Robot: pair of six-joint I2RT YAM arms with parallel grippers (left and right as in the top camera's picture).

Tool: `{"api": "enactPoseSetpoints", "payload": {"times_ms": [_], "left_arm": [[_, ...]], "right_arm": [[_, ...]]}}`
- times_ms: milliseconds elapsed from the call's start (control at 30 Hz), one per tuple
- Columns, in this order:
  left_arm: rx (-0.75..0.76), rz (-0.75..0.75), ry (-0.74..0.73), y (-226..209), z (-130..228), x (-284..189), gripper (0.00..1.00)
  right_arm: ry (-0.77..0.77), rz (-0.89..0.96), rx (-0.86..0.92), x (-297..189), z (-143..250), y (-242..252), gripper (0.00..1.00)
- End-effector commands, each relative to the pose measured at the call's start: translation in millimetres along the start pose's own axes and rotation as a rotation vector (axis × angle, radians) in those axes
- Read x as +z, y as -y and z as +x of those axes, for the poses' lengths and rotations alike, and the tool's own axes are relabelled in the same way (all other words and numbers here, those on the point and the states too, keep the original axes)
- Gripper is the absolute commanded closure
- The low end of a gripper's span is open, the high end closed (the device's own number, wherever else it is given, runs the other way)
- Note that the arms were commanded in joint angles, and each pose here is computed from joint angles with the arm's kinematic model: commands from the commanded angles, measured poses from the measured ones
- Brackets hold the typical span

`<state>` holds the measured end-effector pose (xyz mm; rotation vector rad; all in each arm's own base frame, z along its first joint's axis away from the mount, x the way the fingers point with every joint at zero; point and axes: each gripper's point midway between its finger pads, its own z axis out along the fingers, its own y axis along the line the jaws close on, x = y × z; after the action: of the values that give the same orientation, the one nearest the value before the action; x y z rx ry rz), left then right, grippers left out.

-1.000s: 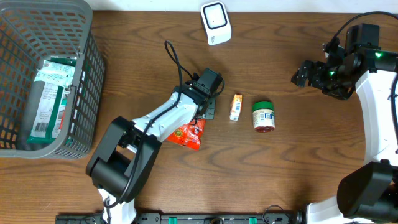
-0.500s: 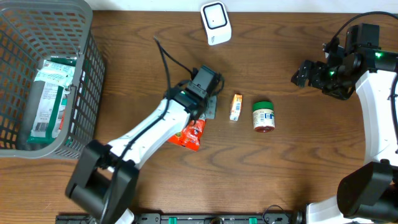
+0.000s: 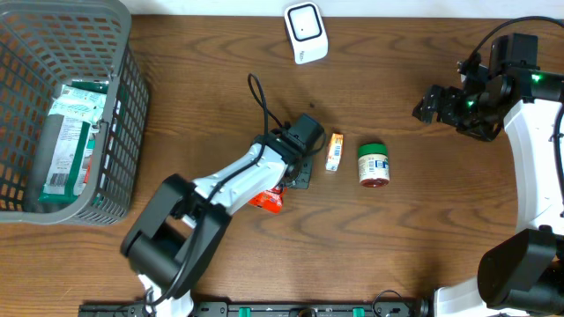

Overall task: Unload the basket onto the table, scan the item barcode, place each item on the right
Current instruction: 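Lower the red packet onto the table left of the orange box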

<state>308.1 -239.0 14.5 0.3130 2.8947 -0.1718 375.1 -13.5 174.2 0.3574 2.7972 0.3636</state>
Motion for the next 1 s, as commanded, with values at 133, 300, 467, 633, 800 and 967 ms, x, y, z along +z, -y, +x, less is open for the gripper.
{"api": "enactPoseSetpoints", "payload": {"times_ms": [133, 300, 467, 633, 800, 967], "left_arm": [[-0.029, -0.072, 0.342, -23.2, -61.3, -109.9, 0.87], [-0.055, -0.169, 0.304, -49.4, -52.1, -96.7, 0.87], [-0.068, -0.206, 0.134, -61.0, -23.6, -39.3, 0.87], [-0.056, -0.166, -0.005, -53.3, -0.8, 3.9, 0.87], [-0.048, -0.269, 0.047, -69.9, -11.9, -12.3, 0.87], [-0.071, -0.237, 0.188, -64.8, -36.9, -71.3, 0.84]], "right_arm": [[0.009, -0.006, 0.006, -4.2, -0.5, 1.9, 0.01], [0.01, -0.006, 0.005, -4.2, -0.6, 1.8, 0.01], [0.01, -0.006, 0.006, -4.2, -0.5, 2.0, 0.01], [0.01, -0.006, 0.005, -4.2, -0.6, 1.8, 0.01], [0.009, -0.006, 0.006, -4.2, -0.5, 1.9, 0.01], [0.009, -0.006, 0.006, -4.2, -0.5, 1.9, 0.01]]}}
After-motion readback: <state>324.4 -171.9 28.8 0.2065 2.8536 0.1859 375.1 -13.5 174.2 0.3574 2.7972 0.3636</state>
